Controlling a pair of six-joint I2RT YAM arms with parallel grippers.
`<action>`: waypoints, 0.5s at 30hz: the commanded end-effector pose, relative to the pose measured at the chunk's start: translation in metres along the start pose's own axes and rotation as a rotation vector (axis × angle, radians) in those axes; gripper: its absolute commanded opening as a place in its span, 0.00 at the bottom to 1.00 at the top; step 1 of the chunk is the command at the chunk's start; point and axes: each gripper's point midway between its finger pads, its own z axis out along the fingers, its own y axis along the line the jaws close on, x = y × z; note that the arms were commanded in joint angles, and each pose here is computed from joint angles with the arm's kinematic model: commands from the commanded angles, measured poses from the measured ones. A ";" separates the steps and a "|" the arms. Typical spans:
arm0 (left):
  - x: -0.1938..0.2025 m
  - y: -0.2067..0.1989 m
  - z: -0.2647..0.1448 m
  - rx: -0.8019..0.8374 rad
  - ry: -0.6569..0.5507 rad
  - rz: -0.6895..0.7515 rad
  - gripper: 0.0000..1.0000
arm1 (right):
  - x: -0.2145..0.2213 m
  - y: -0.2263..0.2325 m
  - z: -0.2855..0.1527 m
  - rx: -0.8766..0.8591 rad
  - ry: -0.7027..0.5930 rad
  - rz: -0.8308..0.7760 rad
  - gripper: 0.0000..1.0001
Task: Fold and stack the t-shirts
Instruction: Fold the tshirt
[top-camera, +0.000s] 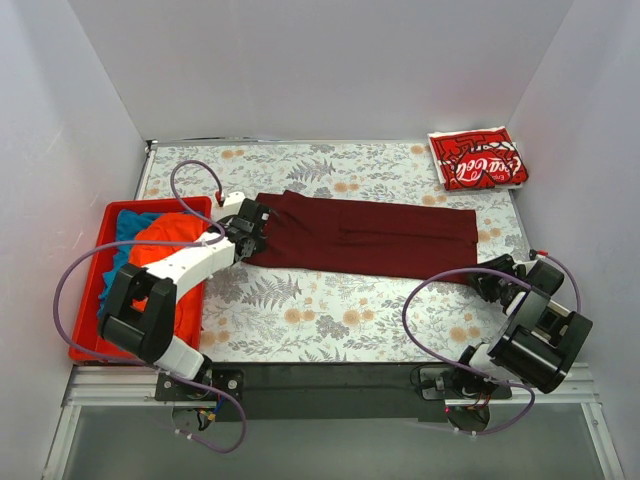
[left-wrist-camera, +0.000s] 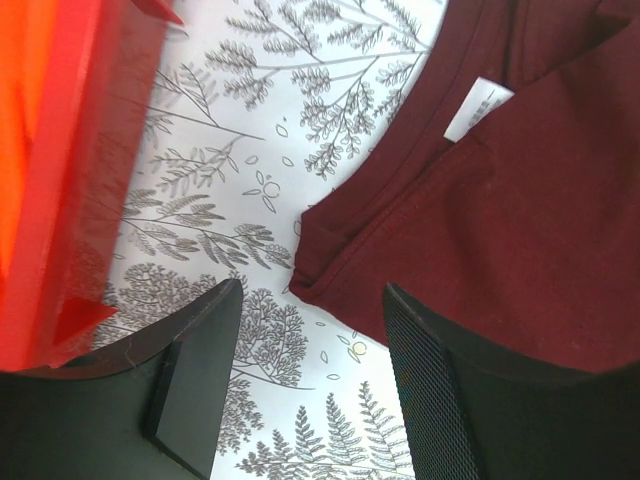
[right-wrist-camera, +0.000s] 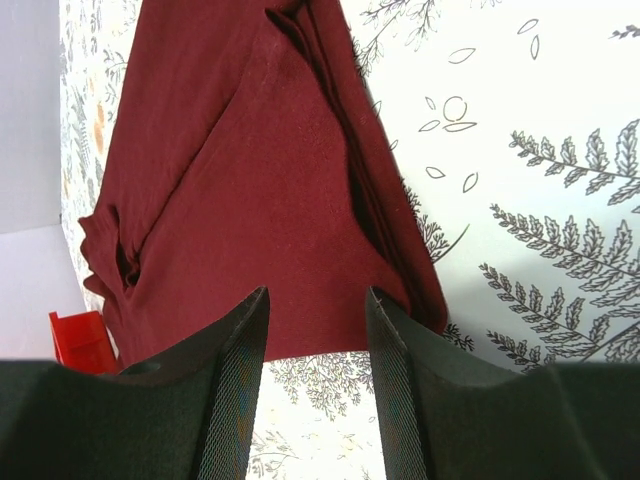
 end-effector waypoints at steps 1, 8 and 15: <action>-0.003 -0.005 0.004 0.008 0.032 -0.049 0.56 | -0.004 -0.001 -0.003 0.005 -0.012 -0.041 0.51; 0.018 -0.015 0.024 0.044 0.152 -0.087 0.56 | 0.007 -0.011 0.002 0.009 0.009 -0.026 0.50; 0.041 -0.008 0.037 -0.011 0.231 -0.062 0.42 | 0.012 -0.026 0.005 0.059 0.010 -0.006 0.50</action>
